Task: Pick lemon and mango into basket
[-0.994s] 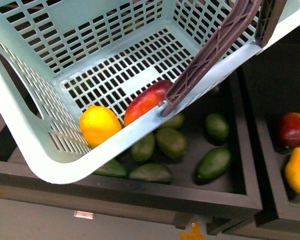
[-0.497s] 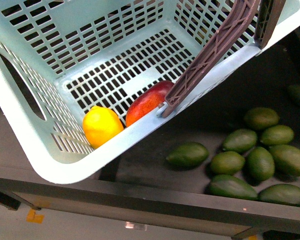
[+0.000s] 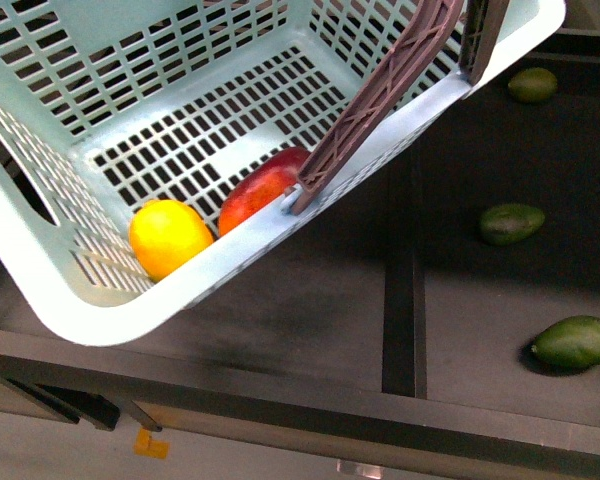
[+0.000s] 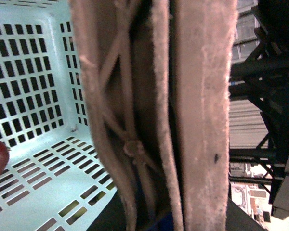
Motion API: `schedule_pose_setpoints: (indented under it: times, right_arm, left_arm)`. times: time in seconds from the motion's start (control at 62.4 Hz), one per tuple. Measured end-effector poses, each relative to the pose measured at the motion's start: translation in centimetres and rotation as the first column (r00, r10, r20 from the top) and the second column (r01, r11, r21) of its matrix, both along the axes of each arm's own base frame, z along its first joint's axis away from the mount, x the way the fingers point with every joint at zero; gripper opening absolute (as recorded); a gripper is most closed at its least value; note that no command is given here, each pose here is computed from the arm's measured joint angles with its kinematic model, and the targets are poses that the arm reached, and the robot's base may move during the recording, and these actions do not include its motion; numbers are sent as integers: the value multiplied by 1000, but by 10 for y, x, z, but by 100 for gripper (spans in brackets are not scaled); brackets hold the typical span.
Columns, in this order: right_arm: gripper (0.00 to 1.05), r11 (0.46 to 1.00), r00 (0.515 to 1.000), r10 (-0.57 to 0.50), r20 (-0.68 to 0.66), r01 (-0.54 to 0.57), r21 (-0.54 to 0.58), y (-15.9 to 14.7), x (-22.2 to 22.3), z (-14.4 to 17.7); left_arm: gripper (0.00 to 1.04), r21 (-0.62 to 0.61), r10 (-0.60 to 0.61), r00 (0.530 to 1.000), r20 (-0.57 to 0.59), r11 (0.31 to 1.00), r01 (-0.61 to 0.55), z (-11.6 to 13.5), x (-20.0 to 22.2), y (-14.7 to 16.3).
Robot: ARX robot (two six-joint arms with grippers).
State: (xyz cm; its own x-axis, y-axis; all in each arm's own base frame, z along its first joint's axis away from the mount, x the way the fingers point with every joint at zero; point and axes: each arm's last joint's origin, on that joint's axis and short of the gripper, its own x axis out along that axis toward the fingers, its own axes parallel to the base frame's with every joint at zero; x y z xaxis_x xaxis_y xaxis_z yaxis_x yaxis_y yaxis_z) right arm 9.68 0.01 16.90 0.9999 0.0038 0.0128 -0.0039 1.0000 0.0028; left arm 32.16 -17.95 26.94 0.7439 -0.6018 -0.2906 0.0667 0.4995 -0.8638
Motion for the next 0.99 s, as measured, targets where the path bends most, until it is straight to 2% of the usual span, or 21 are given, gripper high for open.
schedule_pose_setpoints:
  times: [0.048,0.096,0.128,0.192,0.305,0.369,0.465,0.545,0.625,0.737,0.994]
  right_arm:
    - [96,1000,1000,0,0,0,0,0,0,0]
    - [96,1000,1000,-3,0,3,0,0,0,0]
    - [96,1000,1000,0,0,0,0,0,0,0]
    - [96,1000,1000,0,0,0,0,0,0,0]
    - [96,1000,1000,-7,0,7,0,0,0,0]
    - [96,1000,1000,-7,0,7,0,0,0,0]
    - [96,1000,1000,-3,0,3,0,0,0,0]
    - [96,1000,1000,-3,0,3,0,0,0,0]
    - [96,1000,1000,-4,0,4,0,0,0,0]
    - [96,1000,1000,-4,0,4,0,0,0,0]
    - [96,1000,1000,-4,0,4,0,0,0,0]
  left_arm:
    - [16,52,47,998,-39,998,-45,-1,0,-3]
    - [16,171,190,978,-92,970,-172,1,6,-3]
    - [16,271,286,950,-122,931,-245,0,14,-4]
    - [16,382,399,909,-120,864,-329,-3,32,4]
    - [16,435,522,848,-91,787,-437,-20,88,44]
    - [16,429,586,803,-104,755,-495,-36,123,72]
    - [16,365,625,769,-137,753,-547,-52,159,93]
    - [16,265,635,750,-186,767,-584,-67,191,97]
    - [16,121,608,758,-236,793,-598,-79,219,86]
    - [16,58,584,761,-281,802,-594,-86,233,73]
    - [16,61,585,741,-331,796,-602,-111,233,71]
